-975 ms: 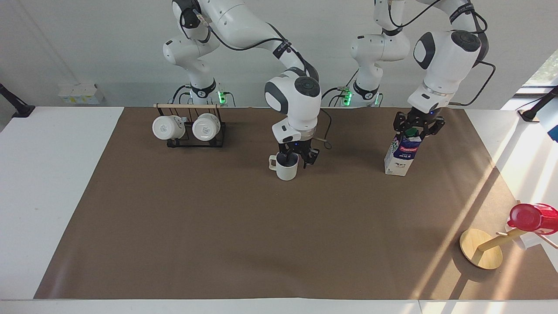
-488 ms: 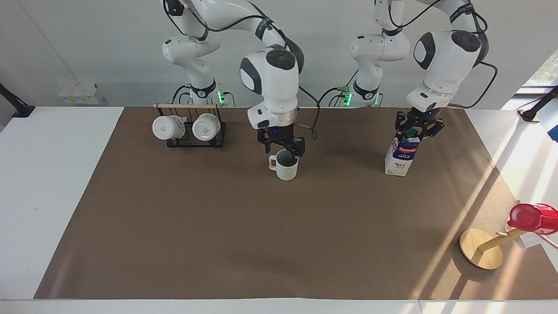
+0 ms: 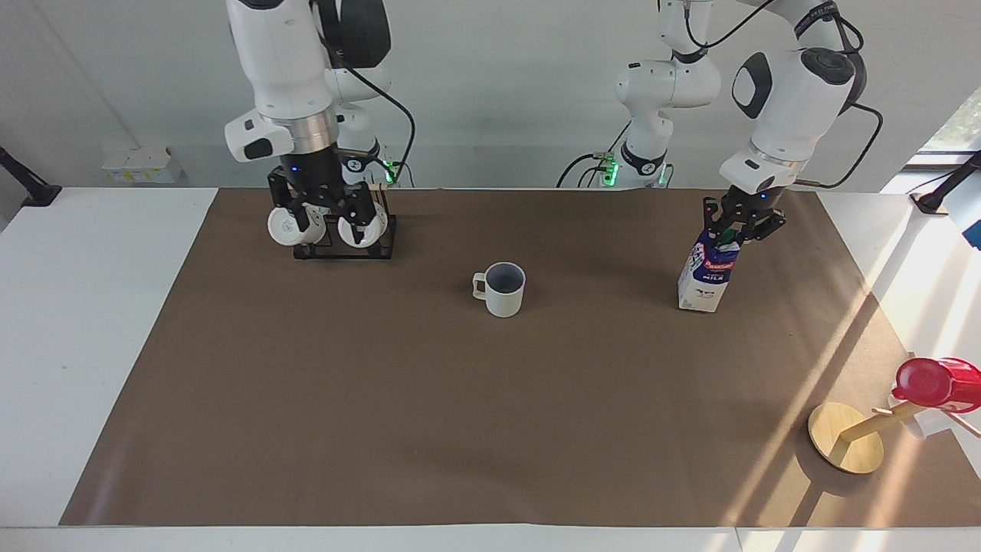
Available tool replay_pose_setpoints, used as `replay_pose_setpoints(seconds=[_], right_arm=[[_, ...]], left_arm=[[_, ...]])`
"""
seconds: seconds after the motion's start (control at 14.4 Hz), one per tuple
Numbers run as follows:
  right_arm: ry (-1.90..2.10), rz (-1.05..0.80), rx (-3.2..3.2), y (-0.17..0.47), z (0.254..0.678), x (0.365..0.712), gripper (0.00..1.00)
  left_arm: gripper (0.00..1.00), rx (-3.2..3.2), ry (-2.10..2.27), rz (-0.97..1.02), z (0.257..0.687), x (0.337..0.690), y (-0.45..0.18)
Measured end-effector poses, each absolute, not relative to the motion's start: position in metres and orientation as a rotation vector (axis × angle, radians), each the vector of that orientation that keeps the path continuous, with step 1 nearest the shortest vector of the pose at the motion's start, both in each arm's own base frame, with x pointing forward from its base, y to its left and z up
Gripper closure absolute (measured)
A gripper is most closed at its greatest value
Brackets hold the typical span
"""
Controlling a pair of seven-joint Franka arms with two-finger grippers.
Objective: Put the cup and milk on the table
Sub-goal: 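Lift the carton with the left gripper while the right gripper withdraws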
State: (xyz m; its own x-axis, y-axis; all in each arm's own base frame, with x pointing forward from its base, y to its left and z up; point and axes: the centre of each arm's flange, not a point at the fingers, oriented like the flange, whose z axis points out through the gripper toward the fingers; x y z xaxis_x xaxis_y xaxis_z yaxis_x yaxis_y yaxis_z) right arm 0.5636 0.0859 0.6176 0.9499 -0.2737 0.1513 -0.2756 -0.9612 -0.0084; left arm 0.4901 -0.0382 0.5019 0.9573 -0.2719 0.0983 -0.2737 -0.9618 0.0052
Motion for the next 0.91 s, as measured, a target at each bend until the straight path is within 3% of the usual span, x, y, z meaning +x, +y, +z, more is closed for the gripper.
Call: replay_pose_setpoints(seconds=[0.42,0.91], right_arm=[[-0.389,0.211,3.074,0.013,0.646,0.547,0.00],[-0.329,0.110,3.071,0.003,0.670,0.533,0.00]], left_arm=[[0.60,3.056,-0.057,0.029,0.538,0.490,-0.105],[0.60,3.020,0.043,0.077,0.546,0.457,-0.226]])
